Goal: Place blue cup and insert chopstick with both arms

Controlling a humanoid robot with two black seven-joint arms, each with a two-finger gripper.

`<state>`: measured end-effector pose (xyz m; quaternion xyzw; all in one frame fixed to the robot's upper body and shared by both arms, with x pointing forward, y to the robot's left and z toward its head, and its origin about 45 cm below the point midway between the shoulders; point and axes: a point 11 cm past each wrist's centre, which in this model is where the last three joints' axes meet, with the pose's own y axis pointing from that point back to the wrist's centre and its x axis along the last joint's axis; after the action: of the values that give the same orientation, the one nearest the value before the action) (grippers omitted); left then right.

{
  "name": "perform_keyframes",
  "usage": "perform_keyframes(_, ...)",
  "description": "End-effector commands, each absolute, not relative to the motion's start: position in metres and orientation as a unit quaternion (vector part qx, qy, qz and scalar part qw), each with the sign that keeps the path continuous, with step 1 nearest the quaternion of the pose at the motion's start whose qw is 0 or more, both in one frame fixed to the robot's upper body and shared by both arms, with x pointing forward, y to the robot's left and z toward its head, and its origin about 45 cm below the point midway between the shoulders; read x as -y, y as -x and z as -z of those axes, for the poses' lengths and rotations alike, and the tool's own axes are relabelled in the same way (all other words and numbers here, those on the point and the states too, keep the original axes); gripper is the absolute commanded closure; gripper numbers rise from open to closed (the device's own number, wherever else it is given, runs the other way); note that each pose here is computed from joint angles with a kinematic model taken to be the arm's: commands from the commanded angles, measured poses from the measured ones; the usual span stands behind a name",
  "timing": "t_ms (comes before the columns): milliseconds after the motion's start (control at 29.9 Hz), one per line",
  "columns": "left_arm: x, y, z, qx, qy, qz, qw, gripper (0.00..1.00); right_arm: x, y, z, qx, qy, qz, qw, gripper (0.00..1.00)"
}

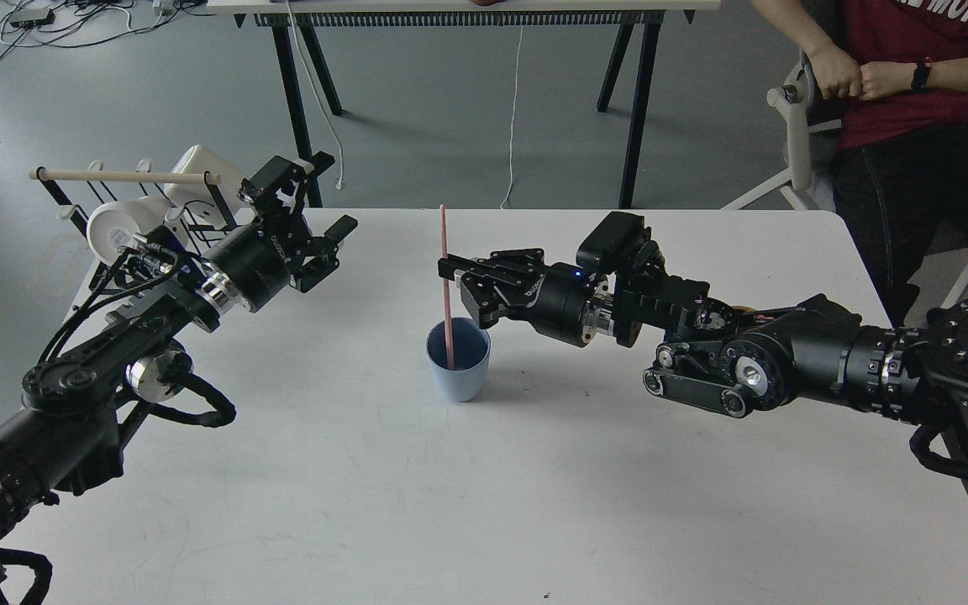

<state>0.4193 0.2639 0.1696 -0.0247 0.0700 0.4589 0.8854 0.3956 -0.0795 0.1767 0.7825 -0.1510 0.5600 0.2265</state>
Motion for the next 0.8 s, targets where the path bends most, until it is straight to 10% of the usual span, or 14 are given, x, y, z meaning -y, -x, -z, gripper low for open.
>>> perform_keyframes(0, -0.265, -0.419, -0.17, -0.07, 0.025, -0.46, 0.885, 0.01, 0.082, -0.396, -0.174, 0.152, -0.781, -0.56, 0.231, 0.91)
perform_keyframes(367, -0.265, -0.419, -0.17, -0.07, 0.024, -0.459, 0.885, 0.01, 0.074, -0.389, -0.171, 0.149, -0.79, -0.552, 0.222, 0.31)
perform_keyframes(768, -0.267, -0.42, -0.172, -0.068, 0.026, -0.462, 0.884, 0.01, 0.11, -0.43, -0.247, 0.321, -0.794, -0.492, 0.159, 0.23)
